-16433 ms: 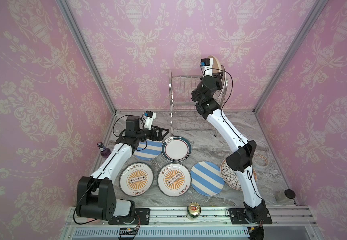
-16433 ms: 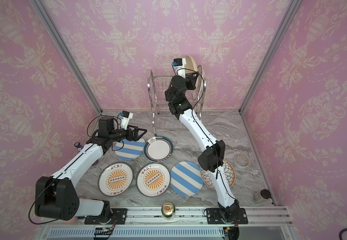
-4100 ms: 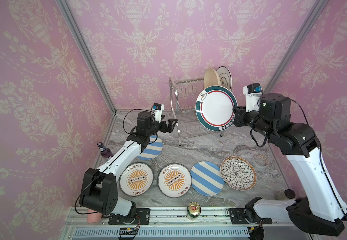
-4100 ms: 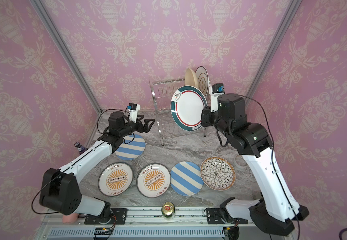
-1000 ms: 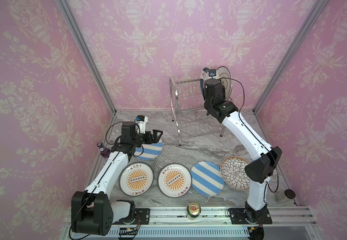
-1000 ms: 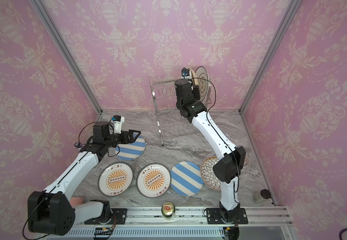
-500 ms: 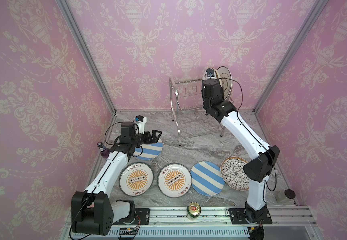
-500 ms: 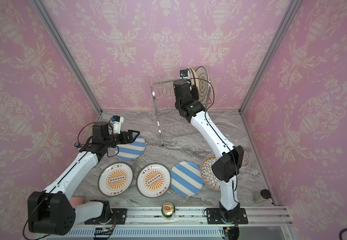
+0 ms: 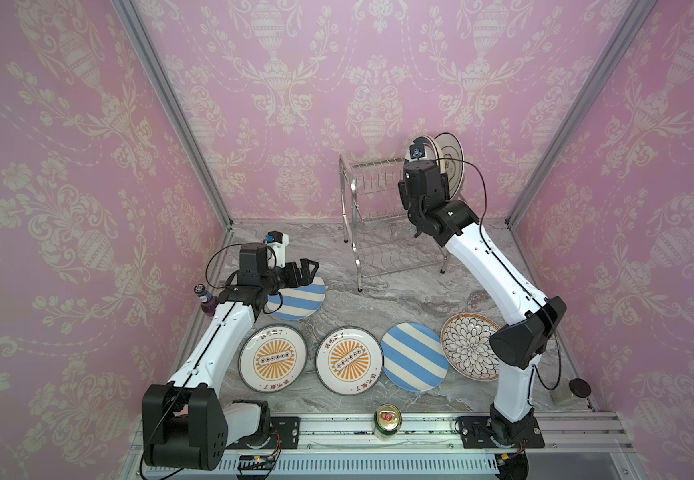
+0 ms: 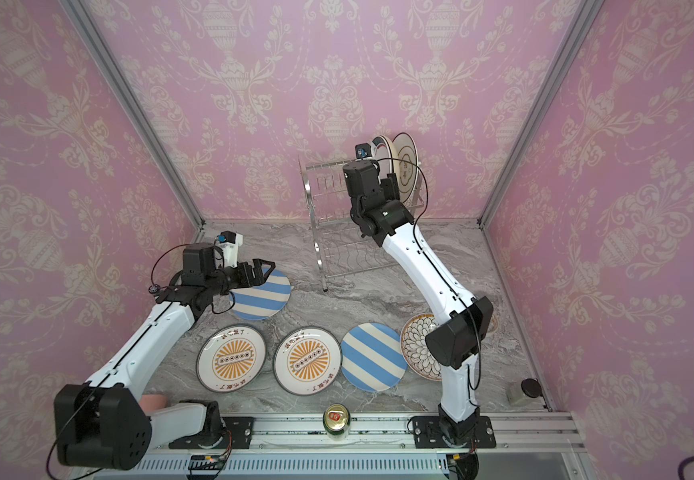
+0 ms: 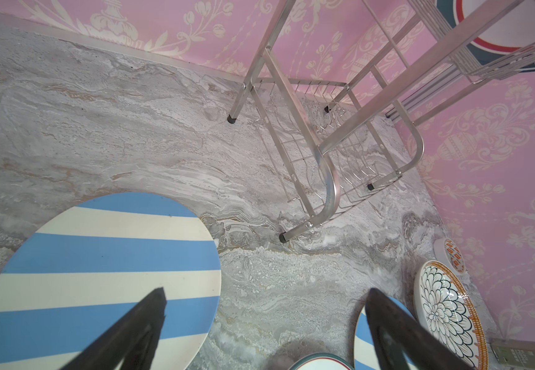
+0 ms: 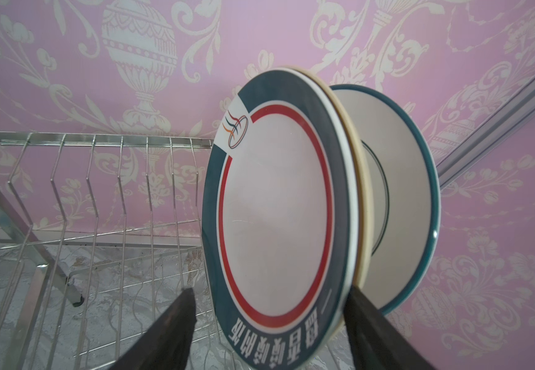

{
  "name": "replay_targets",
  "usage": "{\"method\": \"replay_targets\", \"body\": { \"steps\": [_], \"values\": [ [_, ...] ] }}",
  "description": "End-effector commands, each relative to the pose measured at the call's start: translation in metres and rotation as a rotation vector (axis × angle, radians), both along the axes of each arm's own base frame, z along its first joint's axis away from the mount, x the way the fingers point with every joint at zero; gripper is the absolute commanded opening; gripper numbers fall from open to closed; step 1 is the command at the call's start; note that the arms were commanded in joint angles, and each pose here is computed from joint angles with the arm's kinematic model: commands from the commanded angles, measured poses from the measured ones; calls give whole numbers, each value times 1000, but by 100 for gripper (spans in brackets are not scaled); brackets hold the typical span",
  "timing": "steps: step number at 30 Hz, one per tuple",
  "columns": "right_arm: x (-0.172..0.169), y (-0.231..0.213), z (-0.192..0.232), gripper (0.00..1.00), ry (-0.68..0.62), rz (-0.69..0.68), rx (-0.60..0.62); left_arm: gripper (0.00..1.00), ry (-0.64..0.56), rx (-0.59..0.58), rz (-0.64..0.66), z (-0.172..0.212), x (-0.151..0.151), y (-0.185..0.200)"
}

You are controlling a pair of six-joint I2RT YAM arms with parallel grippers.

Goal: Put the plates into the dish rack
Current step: 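Open the right gripper and withdraw it up from the green-rimmed plate, then move the right gripper down toward the striped plate nearest the left gripper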

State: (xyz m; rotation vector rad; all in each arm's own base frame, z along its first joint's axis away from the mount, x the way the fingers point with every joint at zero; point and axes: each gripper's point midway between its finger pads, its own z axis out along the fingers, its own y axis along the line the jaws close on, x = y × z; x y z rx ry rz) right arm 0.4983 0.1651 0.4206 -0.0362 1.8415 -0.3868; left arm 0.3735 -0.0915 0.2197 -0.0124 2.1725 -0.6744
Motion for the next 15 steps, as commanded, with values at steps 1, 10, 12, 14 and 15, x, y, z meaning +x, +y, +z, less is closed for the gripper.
{"method": "replay_targets", "body": {
  "steps": [1, 10, 12, 14, 15],
  "values": [
    [-30, 11, 16, 78, 13, 77, 79, 99, -20, 13, 57, 13, 1, 11],
    [-103, 3, 3, 80, 91, 80, 86, 99, 20, 59, 77, 14, -5, 17],
    [-126, -4, -5, 81, 119, 91, 121, 99, 30, 95, 93, 18, -7, 23],
    [-151, -8, -13, 81, 129, 114, 165, 99, 9, 99, 103, 27, -8, 25],
    [-162, -7, -21, 81, 137, 146, 210, 99, -3, 95, 114, 31, -10, 26]
  ]
}}
